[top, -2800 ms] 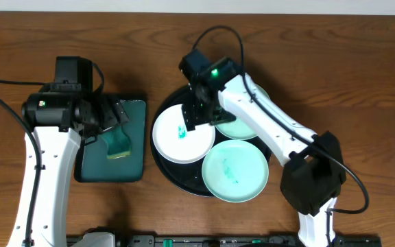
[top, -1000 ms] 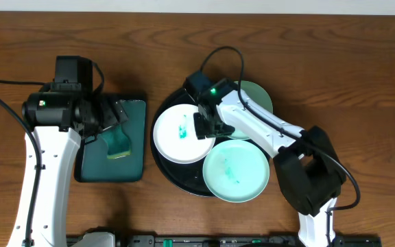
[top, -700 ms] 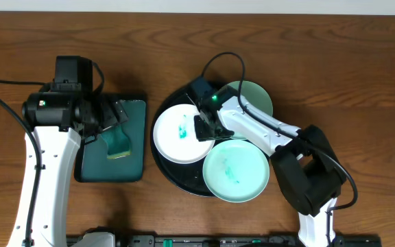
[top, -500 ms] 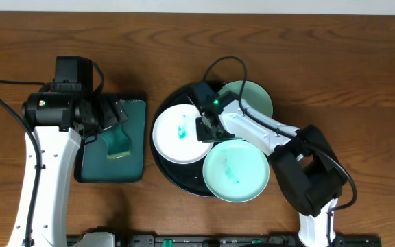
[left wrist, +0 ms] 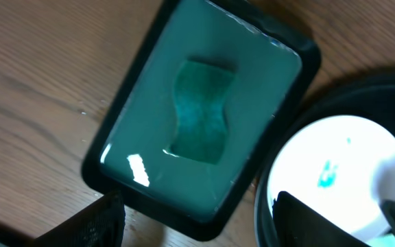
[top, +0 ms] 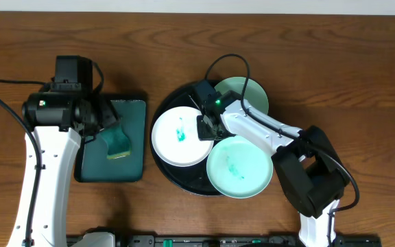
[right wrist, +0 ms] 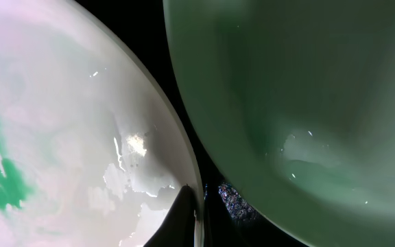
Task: Clean dirty plates on tray and stack at the side
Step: 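Lower the left gripper into the basin and grasp the green sponge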
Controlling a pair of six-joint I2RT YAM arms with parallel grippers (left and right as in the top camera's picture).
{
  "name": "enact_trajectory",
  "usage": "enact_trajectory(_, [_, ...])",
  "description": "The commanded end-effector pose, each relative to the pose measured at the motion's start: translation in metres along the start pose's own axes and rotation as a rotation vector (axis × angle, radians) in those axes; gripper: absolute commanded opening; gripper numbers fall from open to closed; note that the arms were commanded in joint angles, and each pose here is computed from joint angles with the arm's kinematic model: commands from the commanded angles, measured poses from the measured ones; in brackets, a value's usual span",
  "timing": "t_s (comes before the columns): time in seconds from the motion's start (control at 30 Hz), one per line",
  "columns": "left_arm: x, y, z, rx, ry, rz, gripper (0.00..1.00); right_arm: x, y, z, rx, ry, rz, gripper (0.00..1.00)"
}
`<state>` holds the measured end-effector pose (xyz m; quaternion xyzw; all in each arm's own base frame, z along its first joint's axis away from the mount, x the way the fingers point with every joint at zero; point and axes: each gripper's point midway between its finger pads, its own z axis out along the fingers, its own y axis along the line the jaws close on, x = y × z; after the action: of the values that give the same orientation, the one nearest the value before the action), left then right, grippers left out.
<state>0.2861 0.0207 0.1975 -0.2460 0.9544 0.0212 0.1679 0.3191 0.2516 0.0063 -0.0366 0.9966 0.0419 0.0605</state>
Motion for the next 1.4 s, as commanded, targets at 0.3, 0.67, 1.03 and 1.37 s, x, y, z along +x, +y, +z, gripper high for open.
enact_trajectory(0.3, [-0.01, 0.006, 0.059, -0.157, 0.089, 0.022, 0.64, 0.009, -0.005, 0.009, 0.013, 0.034, -0.01, 0.01])
enact_trajectory(0.67, [0.019, -0.025, 0.137, -0.052, 0.333, 0.161, 0.53, 0.012, -0.006, 0.009, 0.019, 0.043, -0.018, 0.01])
enact_trajectory(1.03, [0.053, -0.007, 0.177, 0.023, 0.392, 0.087, 0.61, 0.015, -0.009, 0.008, 0.028, 0.059, -0.029, 0.01])
enact_trajectory(1.37, [0.044, -0.008, 0.176, 0.048, 0.343, 0.1, 0.59, 0.015, -0.009, 0.008, 0.028, 0.059, -0.029, 0.01])
